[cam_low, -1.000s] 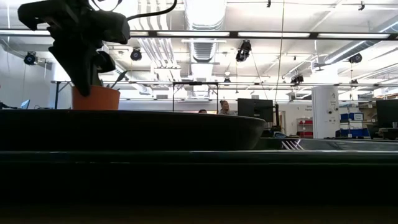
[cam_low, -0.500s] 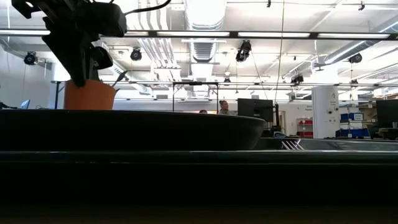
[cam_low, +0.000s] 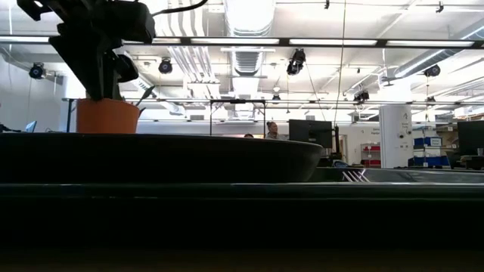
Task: Pick and place plate/cup/fork/spoon on tray
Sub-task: Put the orange cup on the black serving tray to the top right of the black plate, then put the yellow spoon on the black serving tray to the right side of the black plate
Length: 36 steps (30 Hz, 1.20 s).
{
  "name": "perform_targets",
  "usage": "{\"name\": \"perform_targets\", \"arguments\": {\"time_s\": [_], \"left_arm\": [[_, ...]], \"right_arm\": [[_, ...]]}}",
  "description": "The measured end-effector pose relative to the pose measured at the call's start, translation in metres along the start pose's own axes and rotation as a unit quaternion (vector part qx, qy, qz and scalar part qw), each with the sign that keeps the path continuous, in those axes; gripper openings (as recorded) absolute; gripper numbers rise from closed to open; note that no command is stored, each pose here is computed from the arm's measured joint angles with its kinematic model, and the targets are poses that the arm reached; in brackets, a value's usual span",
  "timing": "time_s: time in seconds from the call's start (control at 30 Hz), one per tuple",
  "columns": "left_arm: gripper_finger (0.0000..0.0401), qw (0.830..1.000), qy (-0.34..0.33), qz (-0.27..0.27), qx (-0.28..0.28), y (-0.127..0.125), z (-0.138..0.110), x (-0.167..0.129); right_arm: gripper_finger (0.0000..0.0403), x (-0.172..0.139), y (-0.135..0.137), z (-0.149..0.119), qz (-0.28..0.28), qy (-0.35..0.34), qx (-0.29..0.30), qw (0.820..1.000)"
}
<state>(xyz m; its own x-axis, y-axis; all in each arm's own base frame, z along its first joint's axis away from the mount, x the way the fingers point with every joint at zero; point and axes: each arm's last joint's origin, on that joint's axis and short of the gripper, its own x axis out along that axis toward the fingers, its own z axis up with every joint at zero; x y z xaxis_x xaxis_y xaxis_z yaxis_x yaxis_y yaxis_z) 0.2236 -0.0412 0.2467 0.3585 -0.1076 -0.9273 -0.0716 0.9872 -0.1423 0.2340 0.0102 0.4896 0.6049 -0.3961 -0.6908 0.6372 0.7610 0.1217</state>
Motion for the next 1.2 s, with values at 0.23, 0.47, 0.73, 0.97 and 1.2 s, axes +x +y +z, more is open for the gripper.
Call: {"name": "perform_targets", "arguments": {"time_s": [0.23,0.47,0.73,0.97,1.2], "left_arm": [[0.0112,1.0,-0.013,-0.003,0.001,-0.002,0.005,-0.006],[0.0112,1.0,-0.011,-0.002,-0.001,-0.001,0.005,-0.008],[0.0112,0.99,-0.079,0.106,-0.049,0.016,0.023,-0.029],[0.0112,0.946,-0.206,0.233,-0.088,0.024,0.05,-0.068],[0.0112,0.932,-0.249,0.245,-0.096,0.024,0.048,-0.091]], "right_arm": [[0.0096,0.0,0.0,0.0,0.0,0.0,-0.001,1.0],[0.0094,0.002,0.0,-0.001,-0.003,0.003,-0.002,1.0],[0.01,0.045,0.007,-0.025,-0.068,0.064,-0.024,0.995],[0.0102,0.102,0.006,-0.071,-0.163,0.151,-0.014,0.975],[0.0099,0.149,-0.012,-0.126,-0.253,0.241,0.008,0.937]]}}
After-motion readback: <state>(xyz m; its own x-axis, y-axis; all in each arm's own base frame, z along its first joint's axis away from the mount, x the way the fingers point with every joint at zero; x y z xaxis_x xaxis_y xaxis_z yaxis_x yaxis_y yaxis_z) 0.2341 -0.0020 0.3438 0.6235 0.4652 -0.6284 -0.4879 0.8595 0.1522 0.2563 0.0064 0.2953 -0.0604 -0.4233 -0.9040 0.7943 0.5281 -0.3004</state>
